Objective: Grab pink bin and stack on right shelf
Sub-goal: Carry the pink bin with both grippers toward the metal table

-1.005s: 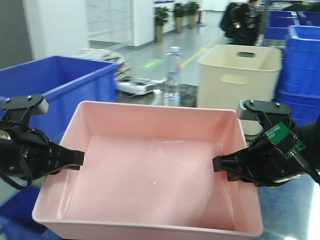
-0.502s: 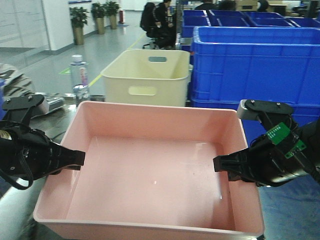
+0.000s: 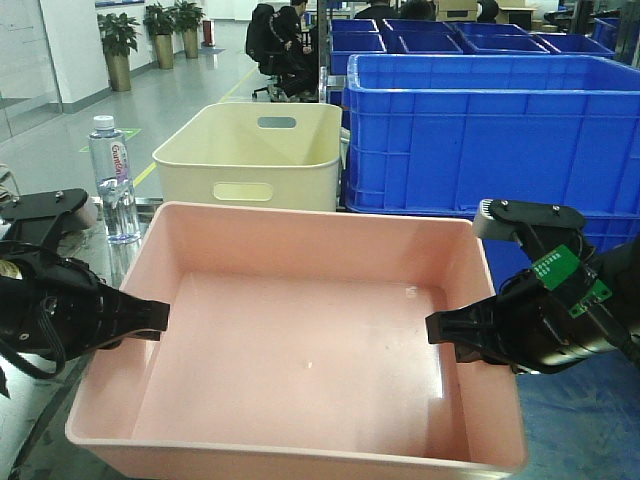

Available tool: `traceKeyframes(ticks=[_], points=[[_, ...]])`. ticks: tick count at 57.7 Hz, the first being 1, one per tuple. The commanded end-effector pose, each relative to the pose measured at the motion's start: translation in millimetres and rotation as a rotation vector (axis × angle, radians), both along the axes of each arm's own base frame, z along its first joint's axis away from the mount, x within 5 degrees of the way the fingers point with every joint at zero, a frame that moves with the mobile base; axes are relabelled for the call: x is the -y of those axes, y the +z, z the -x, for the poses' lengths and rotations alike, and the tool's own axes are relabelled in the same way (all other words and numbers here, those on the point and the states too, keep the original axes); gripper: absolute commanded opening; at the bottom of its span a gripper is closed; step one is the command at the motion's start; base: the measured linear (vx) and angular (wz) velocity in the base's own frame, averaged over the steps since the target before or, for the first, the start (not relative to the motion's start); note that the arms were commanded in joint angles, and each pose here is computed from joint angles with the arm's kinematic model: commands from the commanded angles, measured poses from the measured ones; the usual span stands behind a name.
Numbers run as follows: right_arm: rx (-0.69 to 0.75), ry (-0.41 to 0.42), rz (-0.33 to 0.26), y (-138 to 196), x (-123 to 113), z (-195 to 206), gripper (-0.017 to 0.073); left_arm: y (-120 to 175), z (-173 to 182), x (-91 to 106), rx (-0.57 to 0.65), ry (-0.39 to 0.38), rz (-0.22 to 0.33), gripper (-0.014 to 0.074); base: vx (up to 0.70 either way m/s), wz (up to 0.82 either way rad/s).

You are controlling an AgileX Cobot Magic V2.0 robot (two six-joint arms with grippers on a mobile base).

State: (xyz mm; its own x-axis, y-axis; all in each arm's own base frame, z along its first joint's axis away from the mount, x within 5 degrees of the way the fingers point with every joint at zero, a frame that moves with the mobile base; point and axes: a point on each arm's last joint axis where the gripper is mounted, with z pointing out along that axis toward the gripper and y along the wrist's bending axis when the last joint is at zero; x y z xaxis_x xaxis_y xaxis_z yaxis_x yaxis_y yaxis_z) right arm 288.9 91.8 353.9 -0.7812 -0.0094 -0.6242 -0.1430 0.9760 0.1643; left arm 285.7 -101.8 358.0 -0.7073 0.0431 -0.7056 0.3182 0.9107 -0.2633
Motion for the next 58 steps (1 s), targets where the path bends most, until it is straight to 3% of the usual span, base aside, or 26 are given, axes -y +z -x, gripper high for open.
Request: traceKeyframes(ticks=[1,43,58], points=[[0.145,0.009,0.003,26.5,5.7,2.7,-0.0008,26.3,3.0,-2.5,0.132,0.02,0.046,-0.0001,0.01,-0.04],[0.141,0.009,0.005,22.6,4.5,-1.8,-0.0008,27.0,2.2,-2.2,0.14,0.024,0.056,-0.0001,0.0,0.0],[0.056,0.034,0.058,-6.9,-1.3,-22.9,0.0,-9.1,-22.3,4.6,0.015,0.016,0.011,0.0006,0.0,0.0]])
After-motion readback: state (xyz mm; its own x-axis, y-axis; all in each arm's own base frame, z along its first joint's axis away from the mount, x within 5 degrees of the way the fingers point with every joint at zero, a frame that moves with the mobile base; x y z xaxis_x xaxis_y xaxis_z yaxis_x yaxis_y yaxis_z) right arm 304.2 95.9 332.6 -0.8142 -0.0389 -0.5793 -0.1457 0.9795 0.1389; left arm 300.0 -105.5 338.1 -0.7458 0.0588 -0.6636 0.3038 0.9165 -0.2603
